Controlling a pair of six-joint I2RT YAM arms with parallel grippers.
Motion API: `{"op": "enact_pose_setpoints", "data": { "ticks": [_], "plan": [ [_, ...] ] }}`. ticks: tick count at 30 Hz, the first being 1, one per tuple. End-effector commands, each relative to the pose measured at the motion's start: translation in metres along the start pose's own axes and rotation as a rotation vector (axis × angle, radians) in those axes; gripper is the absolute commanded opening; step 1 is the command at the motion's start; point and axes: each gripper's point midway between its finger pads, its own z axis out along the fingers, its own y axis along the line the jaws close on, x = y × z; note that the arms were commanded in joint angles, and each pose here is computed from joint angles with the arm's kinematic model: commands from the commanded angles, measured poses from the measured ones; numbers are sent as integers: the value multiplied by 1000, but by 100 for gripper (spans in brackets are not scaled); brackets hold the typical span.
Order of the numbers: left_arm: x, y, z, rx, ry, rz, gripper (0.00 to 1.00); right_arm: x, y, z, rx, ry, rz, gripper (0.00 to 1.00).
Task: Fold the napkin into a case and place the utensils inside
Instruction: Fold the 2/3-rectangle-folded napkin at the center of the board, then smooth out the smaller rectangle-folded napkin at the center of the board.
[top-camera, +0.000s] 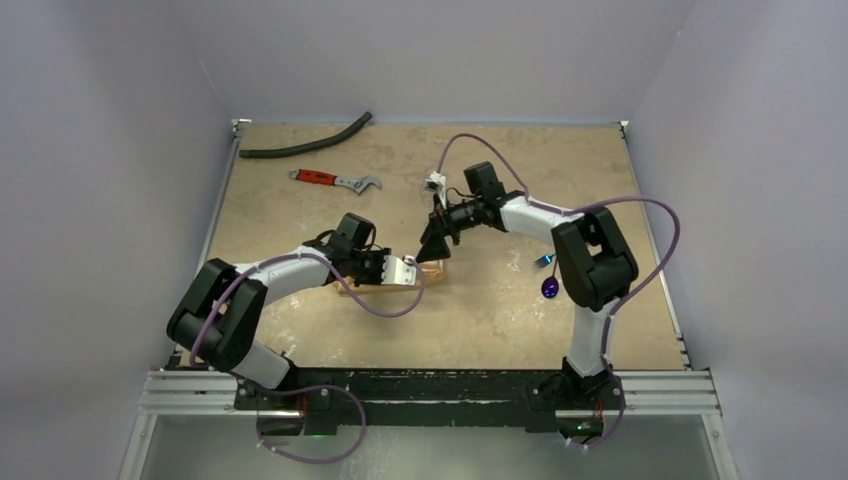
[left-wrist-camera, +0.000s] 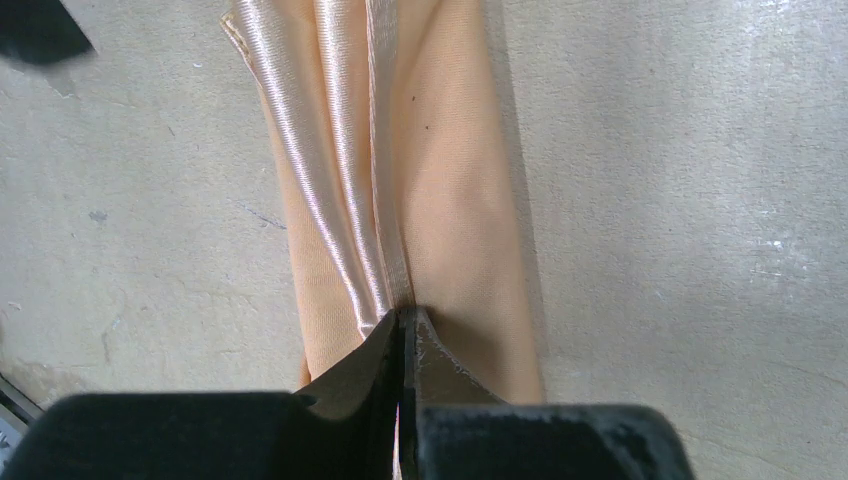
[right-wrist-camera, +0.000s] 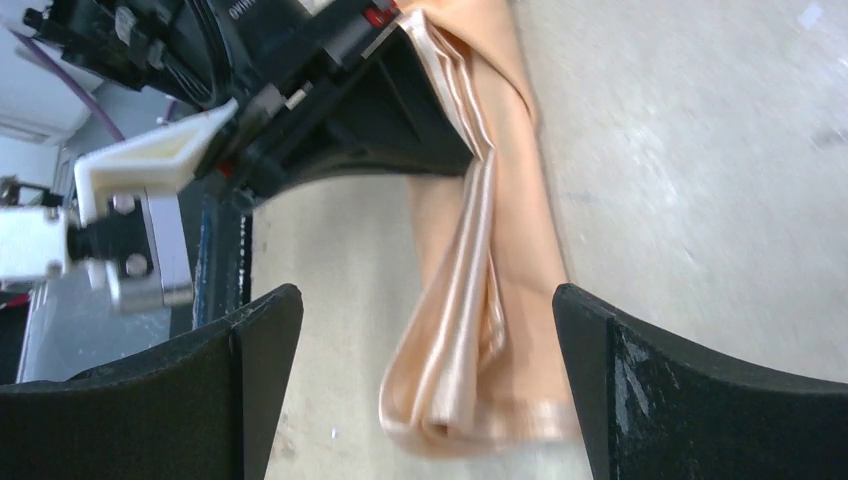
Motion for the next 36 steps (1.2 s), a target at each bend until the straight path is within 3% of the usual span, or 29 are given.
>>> {"op": "enact_pose_setpoints", "data": {
  "ticks": [1,6,7,11,13,16,18,20,21,22,24,26,36],
  "plan": [
    [14,-27,-1,78,32,-46,0,-20,-3,-23,136,-95,-51,98],
    [13,-27,-1,75,22,-64,0,-11,4,-33,208,-101,-77,90],
    [12,-27,-1,76,20,-67,0,-8,4,-36,233,-96,-73,97],
    [14,-31,-1,81,23,-71,0,-13,-3,-57,396,-141,-70,98],
    [15,-33,-1,87,22,-72,0,-43,-19,-89,605,-253,-39,98],
    [13,-33,-3,89,20,-75,0,-108,27,-130,652,-535,-182,98],
    [14,-34,-3,91,20,-75,0,-106,24,-158,784,-717,-20,98],
    [13,-34,-2,91,15,-77,0,-106,11,-155,772,-648,-6,98],
    [12,-33,-3,91,13,-80,0,-98,-5,-151,804,-555,34,91],
    [12,-34,-3,95,12,-83,0,-93,-14,-147,809,-508,51,77],
    [12,-35,-2,99,11,-86,0,-86,-4,-137,747,-510,13,49],
    [12,-34,-2,99,10,-88,0,-75,15,-130,675,-524,-5,1],
    [13,-35,-1,99,12,-94,0,10,92,-44,400,-358,1,0]
  ]
}}
